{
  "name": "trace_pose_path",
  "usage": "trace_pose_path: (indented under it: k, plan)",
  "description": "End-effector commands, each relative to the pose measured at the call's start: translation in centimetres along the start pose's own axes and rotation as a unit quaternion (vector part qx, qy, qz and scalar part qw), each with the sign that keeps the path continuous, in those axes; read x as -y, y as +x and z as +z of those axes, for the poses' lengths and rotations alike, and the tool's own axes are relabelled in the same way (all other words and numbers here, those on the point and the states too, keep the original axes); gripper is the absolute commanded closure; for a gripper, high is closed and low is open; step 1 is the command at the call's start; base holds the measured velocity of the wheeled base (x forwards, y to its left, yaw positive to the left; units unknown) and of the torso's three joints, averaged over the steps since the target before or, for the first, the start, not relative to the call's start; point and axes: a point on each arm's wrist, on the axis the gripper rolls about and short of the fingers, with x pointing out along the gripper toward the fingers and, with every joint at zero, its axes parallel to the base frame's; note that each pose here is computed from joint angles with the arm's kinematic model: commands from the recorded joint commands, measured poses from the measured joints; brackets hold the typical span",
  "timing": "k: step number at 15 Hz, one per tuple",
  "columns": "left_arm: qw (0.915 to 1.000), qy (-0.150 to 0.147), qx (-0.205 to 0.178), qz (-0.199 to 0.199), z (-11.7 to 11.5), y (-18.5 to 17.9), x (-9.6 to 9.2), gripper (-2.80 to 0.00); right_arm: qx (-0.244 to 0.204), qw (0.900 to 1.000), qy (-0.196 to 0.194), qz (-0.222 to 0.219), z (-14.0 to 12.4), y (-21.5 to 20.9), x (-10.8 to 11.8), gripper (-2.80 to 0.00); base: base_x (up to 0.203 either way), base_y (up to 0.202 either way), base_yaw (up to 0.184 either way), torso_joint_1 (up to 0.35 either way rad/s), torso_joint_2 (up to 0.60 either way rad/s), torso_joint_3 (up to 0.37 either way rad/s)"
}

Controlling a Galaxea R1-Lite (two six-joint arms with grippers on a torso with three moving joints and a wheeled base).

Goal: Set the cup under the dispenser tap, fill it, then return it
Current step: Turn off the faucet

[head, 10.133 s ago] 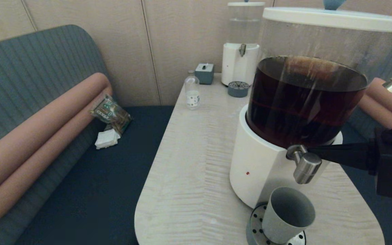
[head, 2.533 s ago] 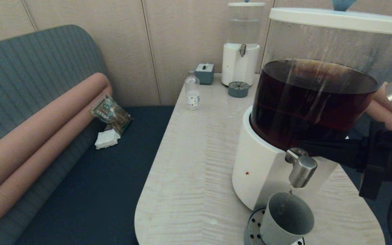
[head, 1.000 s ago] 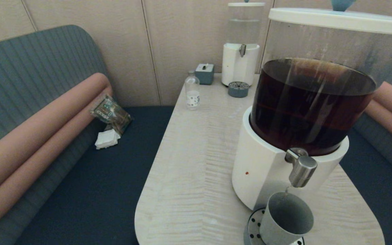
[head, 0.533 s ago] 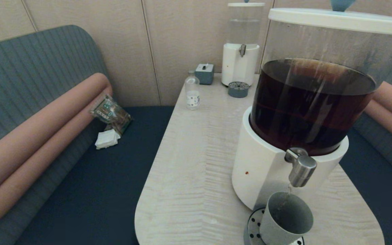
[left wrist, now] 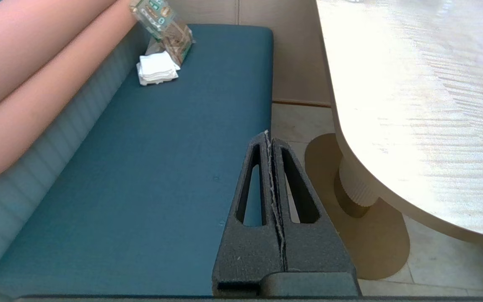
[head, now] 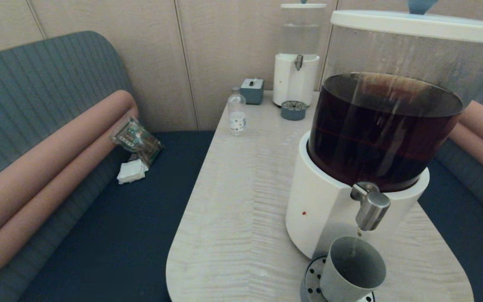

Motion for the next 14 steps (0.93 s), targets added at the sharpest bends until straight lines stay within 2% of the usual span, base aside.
trace_pose_path:
  k: [1, 4, 6, 10, 14]
  plan:
    - [1.0000, 0.000, -0.001, 0.001, 0.0, 0.0, 0.0, 0.00, 0.018, 1.000, -0.007, -0.004, -1.6, -1.3, -0.4, 0.00, 0.000, 0.000, 0.000, 0.000, 0.00, 0.000]
    - [1.0000, 0.000, 0.000, 0.001, 0.0, 0.0, 0.0, 0.00, -0.028, 1.000, -0.005, 0.006, -5.1, -1.4, -1.1, 0.00, 0.000, 0.000, 0.000, 0.000, 0.00, 0.000]
    - [1.0000, 0.000, -0.001, 0.000, 0.0, 0.0, 0.0, 0.00, -0.076, 0.997, 0.010, 0.016, -6.0, -1.5, -1.3, 0.00, 0.000, 0.000, 0.000, 0.000, 0.00, 0.000]
    - [1.0000, 0.000, -0.001, 0.000, 0.0, 0.0, 0.0, 0.00, -0.162, 0.986, 0.015, 0.036, -7.8, -1.9, -1.7, 0.00, 0.000, 0.000, 0.000, 0.000, 0.00, 0.000]
    - [1.0000, 0.000, 0.000, 0.001, 0.0, 0.0, 0.0, 0.00, -0.162, 0.986, 0.015, 0.044, -7.8, -1.9, -1.8, 0.00, 0.000, 0.000, 0.000, 0.000, 0.00, 0.000]
